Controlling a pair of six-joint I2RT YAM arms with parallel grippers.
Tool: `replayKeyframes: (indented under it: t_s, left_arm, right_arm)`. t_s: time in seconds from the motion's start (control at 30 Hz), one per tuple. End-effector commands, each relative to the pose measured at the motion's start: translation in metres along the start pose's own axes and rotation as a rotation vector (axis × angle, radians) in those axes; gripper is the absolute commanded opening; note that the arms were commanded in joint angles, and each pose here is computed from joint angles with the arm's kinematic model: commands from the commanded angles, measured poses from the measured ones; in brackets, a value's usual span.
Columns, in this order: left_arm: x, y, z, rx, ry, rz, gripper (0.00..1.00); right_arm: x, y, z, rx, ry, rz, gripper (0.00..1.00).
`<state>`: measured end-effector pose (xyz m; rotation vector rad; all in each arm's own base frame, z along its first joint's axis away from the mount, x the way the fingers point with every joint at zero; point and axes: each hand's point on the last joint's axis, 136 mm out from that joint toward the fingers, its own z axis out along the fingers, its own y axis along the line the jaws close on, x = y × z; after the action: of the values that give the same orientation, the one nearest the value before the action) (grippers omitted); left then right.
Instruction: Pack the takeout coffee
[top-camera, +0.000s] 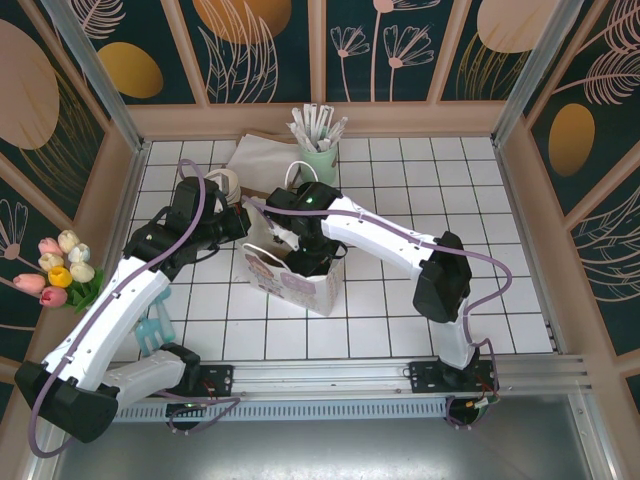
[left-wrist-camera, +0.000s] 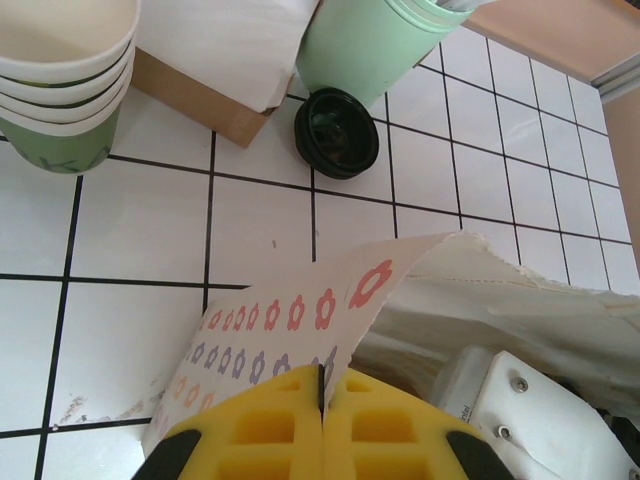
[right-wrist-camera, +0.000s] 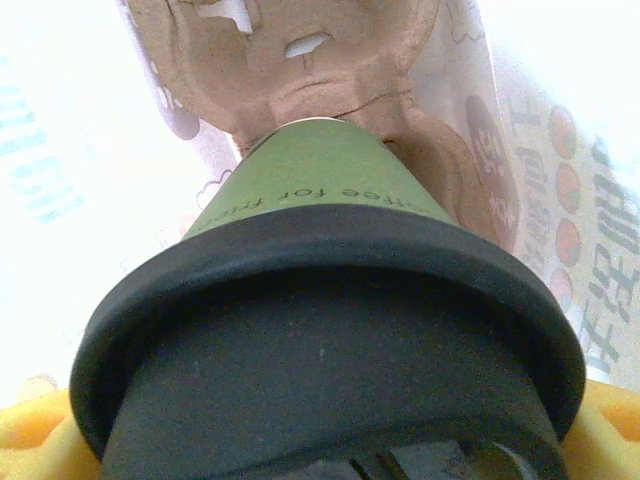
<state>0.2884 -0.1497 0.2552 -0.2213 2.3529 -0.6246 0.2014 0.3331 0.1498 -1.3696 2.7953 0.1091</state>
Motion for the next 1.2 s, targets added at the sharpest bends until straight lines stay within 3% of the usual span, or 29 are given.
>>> replayKeyframes:
  t_s: [0.0, 0.23, 0.73, 1.17]
  left_arm:
    - [-0.005, -0.004, -0.004, 0.020, -0.033, 0.005, 0.00]
    - [-0.013, -0.005, -0.014, 0.025, -0.077, 0.019, 0.00]
    - [0.001, 0.002, -0.019, 0.024, -0.045, -0.026, 0.00]
    - [0.004, 0.010, -0.015, -0.001, -0.052, -0.059, 0.00]
  right_arm:
    - [0.007, -0.005, 0.009, 0.016, 0.051, 0.011, 0.60]
    - [0.007, -0.007, 0.009, 0.020, 0.051, 0.019, 0.60]
    - [-0.013, 0.001, 0.017, -0.013, 0.040, -0.001, 0.58]
    - [-0.002, -0.008, 0.020, 0.026, 0.064, 0.004, 0.59]
